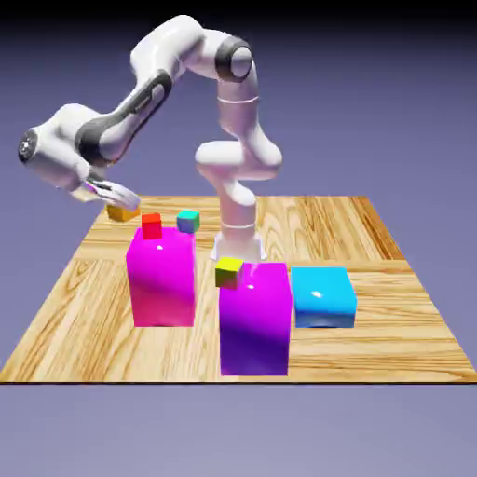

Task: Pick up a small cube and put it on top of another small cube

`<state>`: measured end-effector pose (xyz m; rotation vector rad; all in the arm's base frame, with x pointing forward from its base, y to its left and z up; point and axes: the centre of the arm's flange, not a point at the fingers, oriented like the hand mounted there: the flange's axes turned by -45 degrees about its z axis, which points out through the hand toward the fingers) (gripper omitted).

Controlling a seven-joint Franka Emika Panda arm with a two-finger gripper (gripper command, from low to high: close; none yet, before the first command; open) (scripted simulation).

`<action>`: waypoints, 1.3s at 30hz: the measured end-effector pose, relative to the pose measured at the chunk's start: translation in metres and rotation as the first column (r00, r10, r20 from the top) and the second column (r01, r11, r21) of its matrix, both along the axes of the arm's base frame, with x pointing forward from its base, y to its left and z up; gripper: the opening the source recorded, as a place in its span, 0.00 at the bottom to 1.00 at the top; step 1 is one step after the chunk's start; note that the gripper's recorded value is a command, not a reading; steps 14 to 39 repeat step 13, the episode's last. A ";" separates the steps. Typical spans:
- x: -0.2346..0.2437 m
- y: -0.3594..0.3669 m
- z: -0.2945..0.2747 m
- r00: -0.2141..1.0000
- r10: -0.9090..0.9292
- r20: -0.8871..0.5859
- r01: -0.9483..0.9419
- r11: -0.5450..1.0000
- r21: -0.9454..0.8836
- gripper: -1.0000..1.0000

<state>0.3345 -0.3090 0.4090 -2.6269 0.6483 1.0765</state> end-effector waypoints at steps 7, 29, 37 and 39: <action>0.000 0.051 -0.002 0.992 0.122 0.009 -0.122 0.991 -0.054 0.00; -0.021 0.060 -0.037 0.992 0.125 0.009 -0.124 0.991 -0.054 1.00; -0.021 0.060 -0.037 0.992 0.125 0.009 -0.124 0.991 -0.054 1.00; -0.021 0.060 -0.037 0.992 0.125 0.009 -0.124 0.991 -0.054 1.00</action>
